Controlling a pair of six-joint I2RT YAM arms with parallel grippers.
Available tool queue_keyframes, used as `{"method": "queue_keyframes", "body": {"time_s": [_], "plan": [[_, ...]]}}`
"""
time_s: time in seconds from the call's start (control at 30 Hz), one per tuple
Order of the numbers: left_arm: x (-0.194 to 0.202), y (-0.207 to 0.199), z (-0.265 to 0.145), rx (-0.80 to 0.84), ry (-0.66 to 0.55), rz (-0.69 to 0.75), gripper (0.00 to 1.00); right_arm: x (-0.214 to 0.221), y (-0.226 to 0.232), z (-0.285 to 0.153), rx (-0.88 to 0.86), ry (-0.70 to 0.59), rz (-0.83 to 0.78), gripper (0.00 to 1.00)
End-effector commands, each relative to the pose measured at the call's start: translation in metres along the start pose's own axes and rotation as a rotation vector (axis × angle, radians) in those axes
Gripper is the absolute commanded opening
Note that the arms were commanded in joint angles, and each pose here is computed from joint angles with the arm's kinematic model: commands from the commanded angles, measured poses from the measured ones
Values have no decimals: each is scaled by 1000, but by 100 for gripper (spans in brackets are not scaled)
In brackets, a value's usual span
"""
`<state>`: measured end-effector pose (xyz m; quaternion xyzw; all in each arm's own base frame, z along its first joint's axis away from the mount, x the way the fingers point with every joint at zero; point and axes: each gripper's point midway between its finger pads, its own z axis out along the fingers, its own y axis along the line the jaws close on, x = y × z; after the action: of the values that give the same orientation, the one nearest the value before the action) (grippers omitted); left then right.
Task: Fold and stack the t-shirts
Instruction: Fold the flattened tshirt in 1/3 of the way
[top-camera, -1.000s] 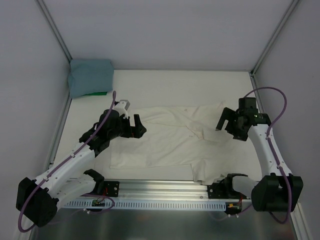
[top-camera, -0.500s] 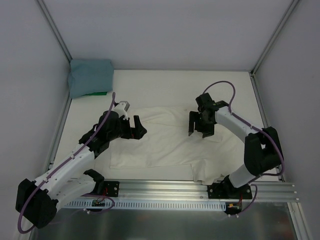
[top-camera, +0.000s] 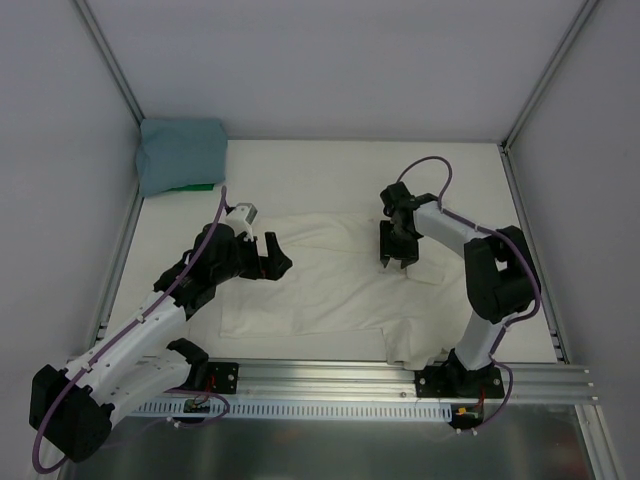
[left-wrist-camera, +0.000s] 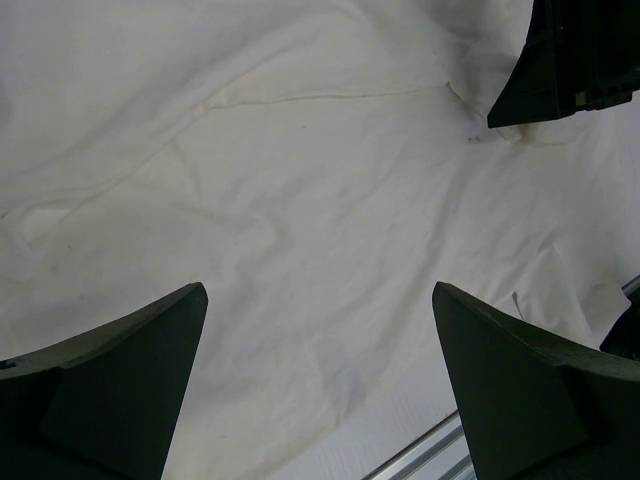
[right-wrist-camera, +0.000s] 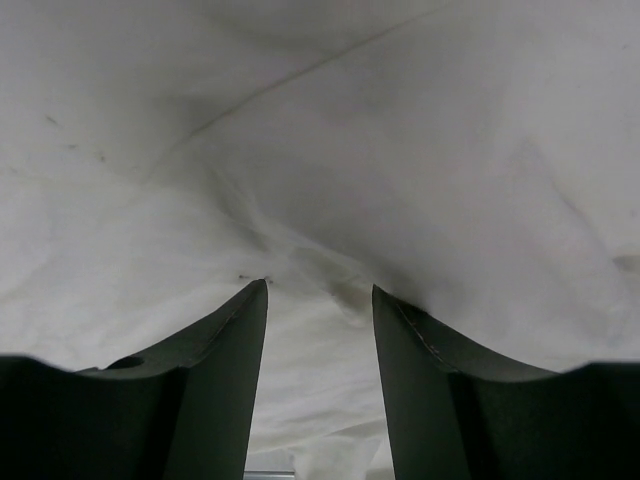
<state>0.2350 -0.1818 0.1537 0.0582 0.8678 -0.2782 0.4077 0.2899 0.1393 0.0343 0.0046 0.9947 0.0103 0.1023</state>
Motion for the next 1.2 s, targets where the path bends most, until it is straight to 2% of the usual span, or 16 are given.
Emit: {"method": "queue_keyframes", "body": {"time_s": [0.0, 0.17, 0.2, 0.27, 0.3, 0.33, 0.37, 0.77, 1.17], "plan": [[1, 0, -1, -4, -8, 21, 99, -13, -2, 3, 34, -28, -21, 50], [2, 3, -1, -19, -5, 28, 99, -9, -4, 12, 44, -13, -19, 47], [2, 4, -1, -21, -3, 27, 99, -9, -5, 13, 47, -12, -16, 43], [2, 4, -1, -23, -3, 27, 99, -7, -5, 15, 49, -5, -16, 28], [2, 4, -1, -24, -4, 28, 99, -6, -5, 16, 50, 0, -17, 11], [2, 4, -1, -24, -4, 28, 99, -7, -5, 16, 51, -2, -13, 3], [3, 5, -1, -26, -3, 29, 99, -6, -6, 16, 53, -2, -11, 1], [4, 6, 1, -28, 1, 25, 99, -3, -5, -17, 12, -28, -5, 0], [1, 1, 1, -12, 2, 16, 99, 20, -1, -42, -59, -5, -20, 0]]}}
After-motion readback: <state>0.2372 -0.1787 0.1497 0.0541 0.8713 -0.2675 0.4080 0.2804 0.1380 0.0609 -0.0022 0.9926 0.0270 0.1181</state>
